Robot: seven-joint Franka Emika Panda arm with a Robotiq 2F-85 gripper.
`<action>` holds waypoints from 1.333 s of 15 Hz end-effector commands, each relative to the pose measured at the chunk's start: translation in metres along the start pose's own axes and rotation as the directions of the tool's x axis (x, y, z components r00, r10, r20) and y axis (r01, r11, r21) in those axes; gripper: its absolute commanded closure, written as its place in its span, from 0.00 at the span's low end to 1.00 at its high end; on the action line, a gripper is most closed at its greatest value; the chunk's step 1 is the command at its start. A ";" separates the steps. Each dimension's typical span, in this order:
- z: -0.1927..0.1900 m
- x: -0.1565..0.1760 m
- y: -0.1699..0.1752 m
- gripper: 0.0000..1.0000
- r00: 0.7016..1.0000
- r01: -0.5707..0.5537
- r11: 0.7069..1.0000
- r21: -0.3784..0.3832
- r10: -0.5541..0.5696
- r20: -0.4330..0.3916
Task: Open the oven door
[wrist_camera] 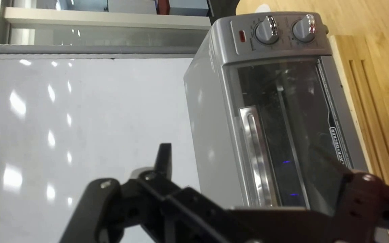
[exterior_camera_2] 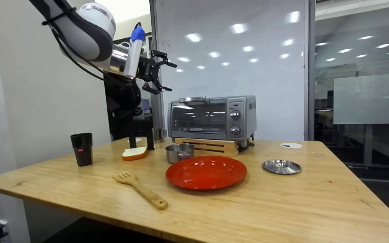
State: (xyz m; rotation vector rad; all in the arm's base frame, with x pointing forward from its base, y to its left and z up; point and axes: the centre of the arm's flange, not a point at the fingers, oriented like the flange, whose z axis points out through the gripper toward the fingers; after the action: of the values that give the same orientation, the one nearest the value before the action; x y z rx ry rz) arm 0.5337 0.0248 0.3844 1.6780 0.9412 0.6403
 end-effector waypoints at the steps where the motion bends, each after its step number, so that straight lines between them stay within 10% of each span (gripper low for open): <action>1: 0.000 0.000 0.000 0.00 1.000 -0.001 1.000 0.000 0.001 0.000; 20: 0.069 -0.003 -0.010 0.00 0.992 -0.003 0.997 -0.078 -0.006 -0.125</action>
State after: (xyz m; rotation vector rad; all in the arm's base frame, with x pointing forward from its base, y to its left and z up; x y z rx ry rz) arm 0.5598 0.0020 0.3671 1.5869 0.9747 0.7406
